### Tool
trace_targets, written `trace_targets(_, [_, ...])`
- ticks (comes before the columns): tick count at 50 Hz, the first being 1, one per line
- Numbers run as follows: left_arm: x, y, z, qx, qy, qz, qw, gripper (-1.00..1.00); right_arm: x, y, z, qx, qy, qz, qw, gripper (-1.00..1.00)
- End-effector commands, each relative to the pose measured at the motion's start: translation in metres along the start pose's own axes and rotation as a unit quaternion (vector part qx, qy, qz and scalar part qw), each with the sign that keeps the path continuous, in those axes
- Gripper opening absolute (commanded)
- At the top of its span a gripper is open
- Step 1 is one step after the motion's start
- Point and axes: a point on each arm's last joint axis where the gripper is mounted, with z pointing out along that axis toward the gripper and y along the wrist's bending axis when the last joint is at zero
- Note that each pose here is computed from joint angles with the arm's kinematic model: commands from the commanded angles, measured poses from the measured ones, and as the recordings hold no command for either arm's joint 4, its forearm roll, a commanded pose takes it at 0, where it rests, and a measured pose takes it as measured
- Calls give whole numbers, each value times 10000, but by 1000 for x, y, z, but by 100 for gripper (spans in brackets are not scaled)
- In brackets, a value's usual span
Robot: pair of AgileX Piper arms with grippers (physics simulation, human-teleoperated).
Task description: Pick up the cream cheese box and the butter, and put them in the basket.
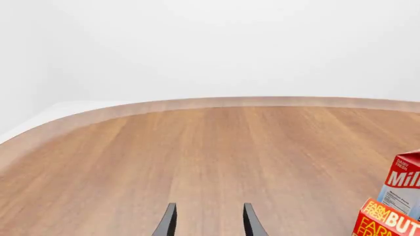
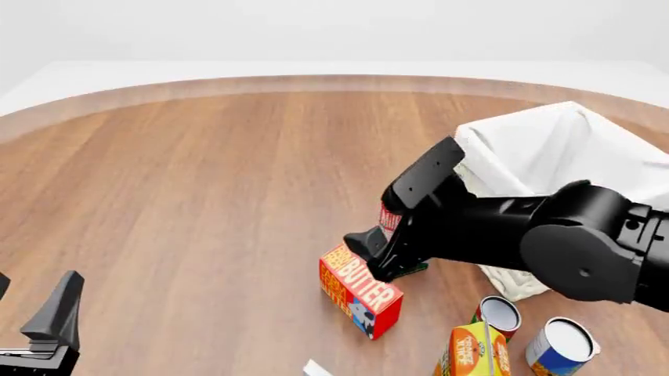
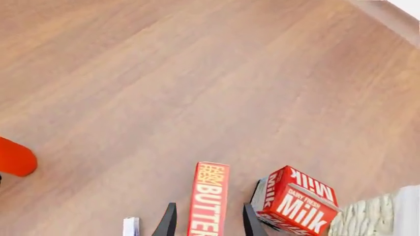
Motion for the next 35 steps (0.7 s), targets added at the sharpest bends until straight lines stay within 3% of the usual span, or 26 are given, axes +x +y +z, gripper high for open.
trace_targets(1, [0,0,0,0,0,0,10000,100,25,7,25,-92,315,103,9994,100])
trace_targets(35, [0,0,0,0,0,0,10000,100,48,6,45,-66,577,227,9981,100])
